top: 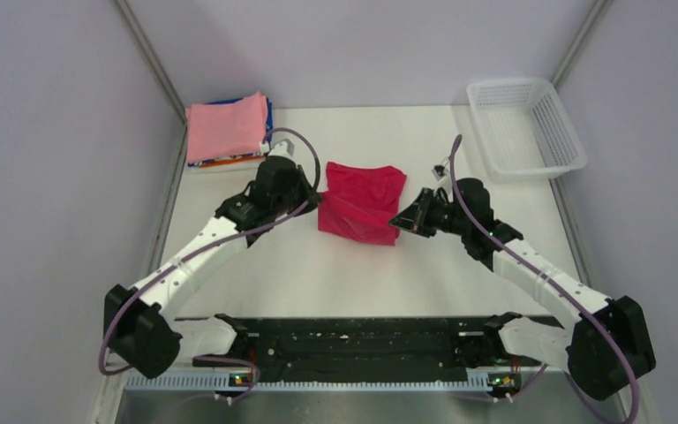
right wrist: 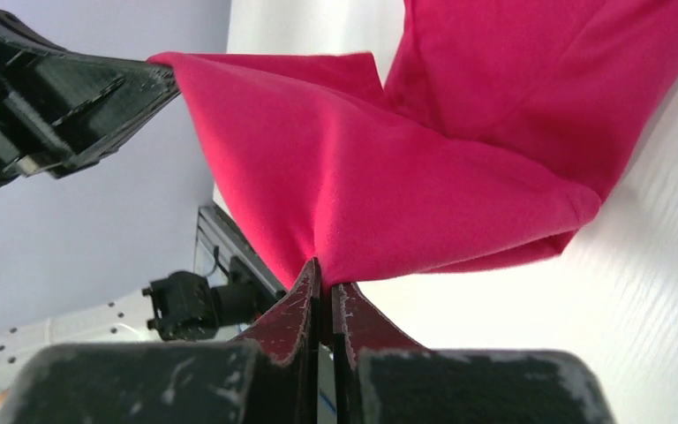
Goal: Fold and stack the t-shirts
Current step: Fold the long partially folded tshirt into a neat square
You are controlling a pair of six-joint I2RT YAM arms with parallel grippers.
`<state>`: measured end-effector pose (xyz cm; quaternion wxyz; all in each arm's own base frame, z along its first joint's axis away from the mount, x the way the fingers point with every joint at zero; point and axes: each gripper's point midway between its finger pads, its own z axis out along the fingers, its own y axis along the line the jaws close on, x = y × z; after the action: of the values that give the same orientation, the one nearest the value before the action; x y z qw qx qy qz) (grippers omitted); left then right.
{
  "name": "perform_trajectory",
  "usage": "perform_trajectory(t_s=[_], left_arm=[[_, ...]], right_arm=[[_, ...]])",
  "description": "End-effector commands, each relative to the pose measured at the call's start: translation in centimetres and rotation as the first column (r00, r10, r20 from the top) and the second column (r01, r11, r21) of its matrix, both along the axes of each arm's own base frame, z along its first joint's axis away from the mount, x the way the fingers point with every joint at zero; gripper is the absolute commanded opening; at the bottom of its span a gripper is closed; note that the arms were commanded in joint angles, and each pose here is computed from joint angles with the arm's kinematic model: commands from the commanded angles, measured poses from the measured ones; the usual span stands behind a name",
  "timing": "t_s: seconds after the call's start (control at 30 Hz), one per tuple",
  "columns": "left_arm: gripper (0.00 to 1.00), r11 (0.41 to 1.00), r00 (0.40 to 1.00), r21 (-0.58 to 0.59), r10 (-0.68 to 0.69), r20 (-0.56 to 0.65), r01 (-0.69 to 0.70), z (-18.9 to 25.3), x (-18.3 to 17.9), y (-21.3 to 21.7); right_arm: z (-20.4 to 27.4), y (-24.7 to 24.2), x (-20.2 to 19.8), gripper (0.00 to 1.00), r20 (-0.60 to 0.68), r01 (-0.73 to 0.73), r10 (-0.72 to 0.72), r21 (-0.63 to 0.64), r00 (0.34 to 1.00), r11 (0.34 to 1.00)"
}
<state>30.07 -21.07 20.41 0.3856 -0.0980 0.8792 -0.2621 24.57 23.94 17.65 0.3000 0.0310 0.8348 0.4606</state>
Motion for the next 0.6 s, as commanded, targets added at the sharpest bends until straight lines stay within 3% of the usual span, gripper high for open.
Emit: perform_trajectory(t_s=[0.0,0.2,0.57], left_arm=[[0.0,1.0,0.997,0.009,0.004,0.073,-0.005,2.6,5.0,0.4],[0.0,1.0,0.998,0.005,-0.009,0.07,0.009,3.5,10.5,0.0],[0.0,0.998,0.999,-0.033,-0.053,0.005,0.054,-0.3,17.5,-0.9]], right_arm=[[3.8,0.6,3.1,0.0,0.07,-0.055,0.049,0.083,0.996,0.995],[3.9,0.2,7.5,0.0,0.04,-0.053,0.048,0.147,0.998,0.988],[0.4,-1.9,14.3,0.0,-0.027,0.011,-0.005,0.233,1.0,0.972]])
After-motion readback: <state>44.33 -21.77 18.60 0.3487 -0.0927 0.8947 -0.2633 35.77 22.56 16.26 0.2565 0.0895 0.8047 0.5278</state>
